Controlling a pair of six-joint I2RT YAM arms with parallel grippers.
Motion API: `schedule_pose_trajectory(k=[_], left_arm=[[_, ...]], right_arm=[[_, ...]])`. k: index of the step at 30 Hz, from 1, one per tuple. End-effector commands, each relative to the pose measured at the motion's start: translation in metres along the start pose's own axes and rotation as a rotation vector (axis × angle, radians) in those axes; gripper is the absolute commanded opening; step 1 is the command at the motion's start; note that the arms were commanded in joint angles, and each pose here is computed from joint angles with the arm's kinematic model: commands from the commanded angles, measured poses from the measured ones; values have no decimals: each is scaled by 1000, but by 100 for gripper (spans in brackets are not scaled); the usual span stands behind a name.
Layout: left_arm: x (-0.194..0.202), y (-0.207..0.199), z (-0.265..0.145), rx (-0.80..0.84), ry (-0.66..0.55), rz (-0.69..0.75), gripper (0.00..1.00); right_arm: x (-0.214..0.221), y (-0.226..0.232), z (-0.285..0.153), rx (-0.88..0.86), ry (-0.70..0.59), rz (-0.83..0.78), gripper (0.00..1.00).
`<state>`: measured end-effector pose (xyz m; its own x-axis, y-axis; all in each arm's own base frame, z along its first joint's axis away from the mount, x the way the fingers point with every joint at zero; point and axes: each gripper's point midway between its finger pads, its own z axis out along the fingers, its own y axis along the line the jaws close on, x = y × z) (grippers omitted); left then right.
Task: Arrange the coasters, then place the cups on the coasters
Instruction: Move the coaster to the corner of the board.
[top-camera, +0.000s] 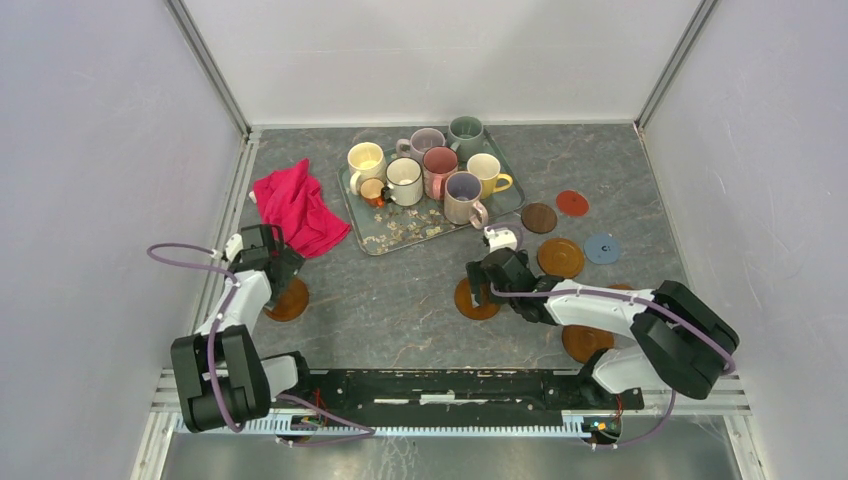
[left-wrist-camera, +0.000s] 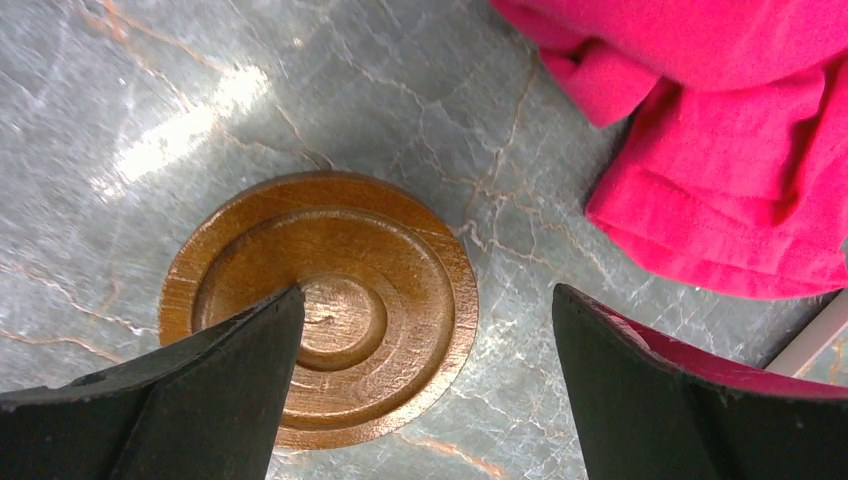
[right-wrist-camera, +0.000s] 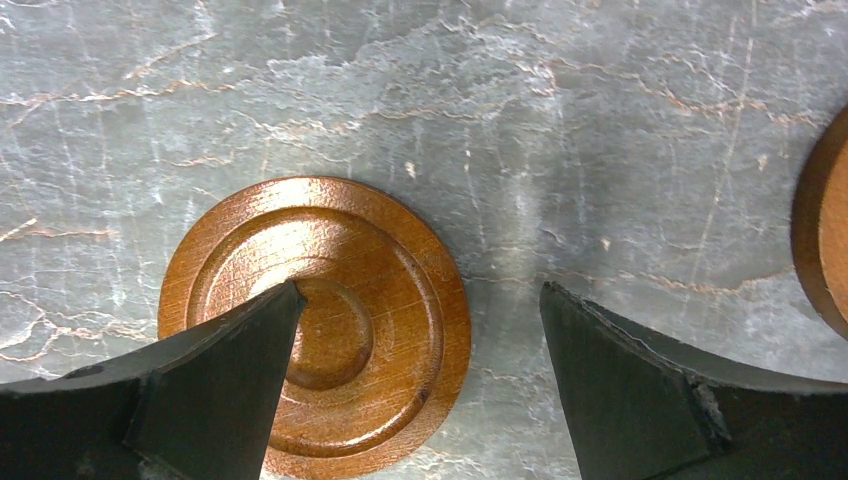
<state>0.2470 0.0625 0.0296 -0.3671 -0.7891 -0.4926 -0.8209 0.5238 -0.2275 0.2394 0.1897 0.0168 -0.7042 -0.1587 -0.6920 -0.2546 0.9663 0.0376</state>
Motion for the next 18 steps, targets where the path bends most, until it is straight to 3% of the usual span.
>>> schedule_pose_trajectory(k=[1, 11, 18], left_arm=[[-31, -22, -7, 63, -51, 48, 100], [-55, -42, -13, 105, -36, 55, 100], [-31, -49, -45, 223, 17, 82, 100]], right_arm=[[5, 15, 4, -38, 23, -35, 98], [12, 44, 14, -74, 51, -35, 98], [7, 78, 20, -121, 51, -42, 98]])
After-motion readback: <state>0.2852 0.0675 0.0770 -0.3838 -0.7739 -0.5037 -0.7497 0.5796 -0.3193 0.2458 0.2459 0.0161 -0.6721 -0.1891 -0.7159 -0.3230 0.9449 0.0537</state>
